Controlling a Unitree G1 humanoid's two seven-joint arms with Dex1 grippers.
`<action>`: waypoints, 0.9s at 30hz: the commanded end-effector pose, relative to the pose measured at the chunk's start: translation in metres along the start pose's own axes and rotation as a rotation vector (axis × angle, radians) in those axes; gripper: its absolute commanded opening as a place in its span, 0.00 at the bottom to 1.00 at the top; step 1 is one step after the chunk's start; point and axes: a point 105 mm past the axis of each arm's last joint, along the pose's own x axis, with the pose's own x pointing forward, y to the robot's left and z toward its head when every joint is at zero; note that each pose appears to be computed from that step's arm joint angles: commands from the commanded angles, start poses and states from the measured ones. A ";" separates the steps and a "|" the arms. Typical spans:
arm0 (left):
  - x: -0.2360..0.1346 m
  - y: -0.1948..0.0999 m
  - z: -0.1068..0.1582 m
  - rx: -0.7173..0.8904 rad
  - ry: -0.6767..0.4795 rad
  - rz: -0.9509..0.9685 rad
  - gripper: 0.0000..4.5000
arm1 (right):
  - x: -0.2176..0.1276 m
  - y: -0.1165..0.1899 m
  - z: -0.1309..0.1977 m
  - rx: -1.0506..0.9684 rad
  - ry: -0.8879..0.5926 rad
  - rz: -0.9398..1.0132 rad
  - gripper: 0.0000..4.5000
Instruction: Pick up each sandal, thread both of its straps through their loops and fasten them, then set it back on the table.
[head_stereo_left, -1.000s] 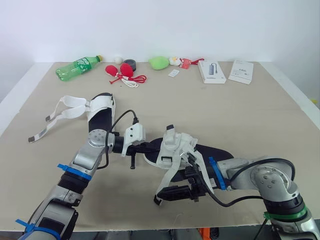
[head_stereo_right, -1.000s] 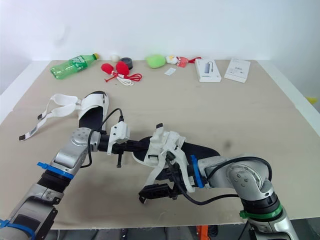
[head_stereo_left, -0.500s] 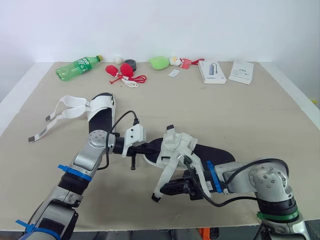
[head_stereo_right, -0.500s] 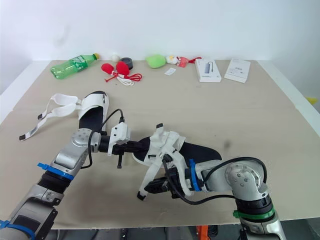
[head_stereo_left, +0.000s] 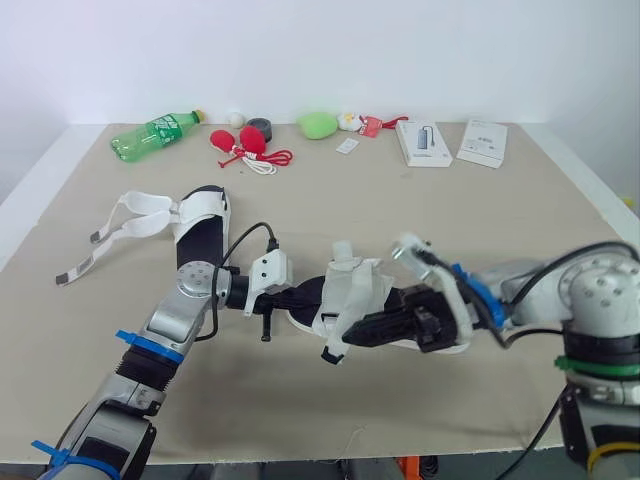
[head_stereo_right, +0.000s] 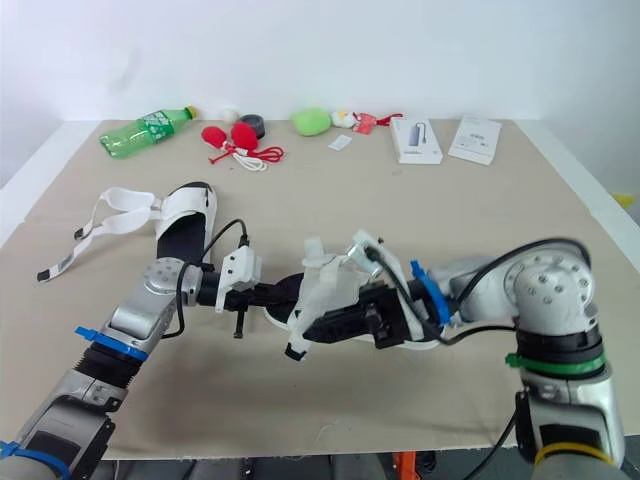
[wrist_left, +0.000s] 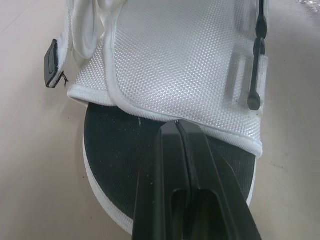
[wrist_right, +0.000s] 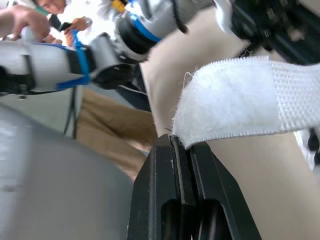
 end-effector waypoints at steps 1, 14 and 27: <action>0.003 0.003 0.005 0.029 -0.005 -0.007 0.00 | -0.008 -0.017 0.010 0.019 -0.010 -0.081 0.01; 0.007 0.007 0.007 0.049 -0.010 -0.012 0.00 | -0.023 -0.042 0.034 0.010 0.009 -0.170 0.01; 0.007 0.003 0.005 0.040 -0.008 -0.018 0.00 | -0.034 -0.049 0.026 0.035 0.060 -0.170 0.01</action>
